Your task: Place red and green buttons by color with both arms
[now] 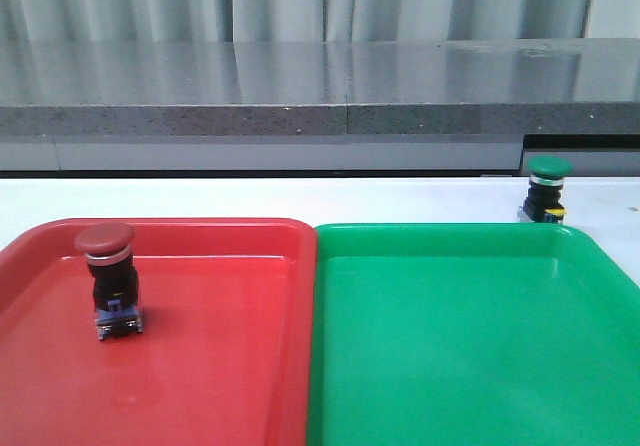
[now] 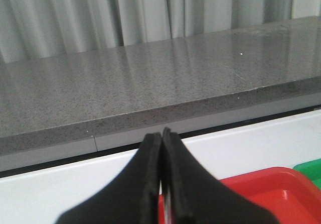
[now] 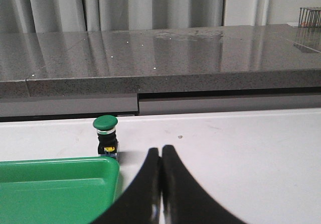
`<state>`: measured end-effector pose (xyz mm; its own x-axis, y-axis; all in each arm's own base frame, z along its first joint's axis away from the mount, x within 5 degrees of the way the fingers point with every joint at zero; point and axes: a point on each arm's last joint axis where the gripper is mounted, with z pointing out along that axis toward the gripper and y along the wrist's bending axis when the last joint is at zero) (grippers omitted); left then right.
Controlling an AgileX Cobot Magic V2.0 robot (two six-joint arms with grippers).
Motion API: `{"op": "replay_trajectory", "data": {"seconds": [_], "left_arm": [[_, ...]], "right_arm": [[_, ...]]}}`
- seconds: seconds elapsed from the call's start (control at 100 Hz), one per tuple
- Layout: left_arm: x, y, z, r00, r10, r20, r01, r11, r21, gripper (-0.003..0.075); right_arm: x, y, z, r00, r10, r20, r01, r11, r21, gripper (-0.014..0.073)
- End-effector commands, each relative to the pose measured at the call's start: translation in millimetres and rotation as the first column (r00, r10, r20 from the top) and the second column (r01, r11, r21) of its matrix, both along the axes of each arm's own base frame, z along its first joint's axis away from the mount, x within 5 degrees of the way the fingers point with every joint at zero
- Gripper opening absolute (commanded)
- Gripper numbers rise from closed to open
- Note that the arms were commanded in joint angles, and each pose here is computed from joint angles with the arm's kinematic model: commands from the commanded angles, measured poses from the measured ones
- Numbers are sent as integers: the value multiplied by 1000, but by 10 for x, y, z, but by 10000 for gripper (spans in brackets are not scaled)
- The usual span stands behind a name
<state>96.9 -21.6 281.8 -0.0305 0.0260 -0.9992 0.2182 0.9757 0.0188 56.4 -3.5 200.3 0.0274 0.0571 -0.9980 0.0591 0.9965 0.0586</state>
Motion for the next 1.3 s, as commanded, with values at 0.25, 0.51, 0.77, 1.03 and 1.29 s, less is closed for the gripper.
{"op": "replay_trajectory", "data": {"seconds": [0.25, 0.51, 0.77, 1.03, 1.29], "left_arm": [[-210, 146, -168, 979, 130, 156, -120, 990, -70, -20], [-385, 205, -430, 957, 197, 211, -176, 977, -116, -20], [-446, 222, -643, 953, 224, 202, -204, 972, -113, -20], [-437, 217, -674, 962, 218, 167, -202, 974, -105, -20], [-438, 218, -671, 961, 218, 171, -202, 974, -106, -20]], "right_arm": [[-31, 6, 141, 994, 5, 111, -4, 1000, -16, -57], [-31, 6, 141, 994, 5, 111, -4, 1000, -16, -57], [-31, 6, 141, 994, 5, 111, -4, 1000, -16, -57], [-30, 6, 140, 994, 5, 111, -4, 1000, -16, -57], [-30, 6, 140, 994, 5, 111, -4, 1000, -16, -57]]}}
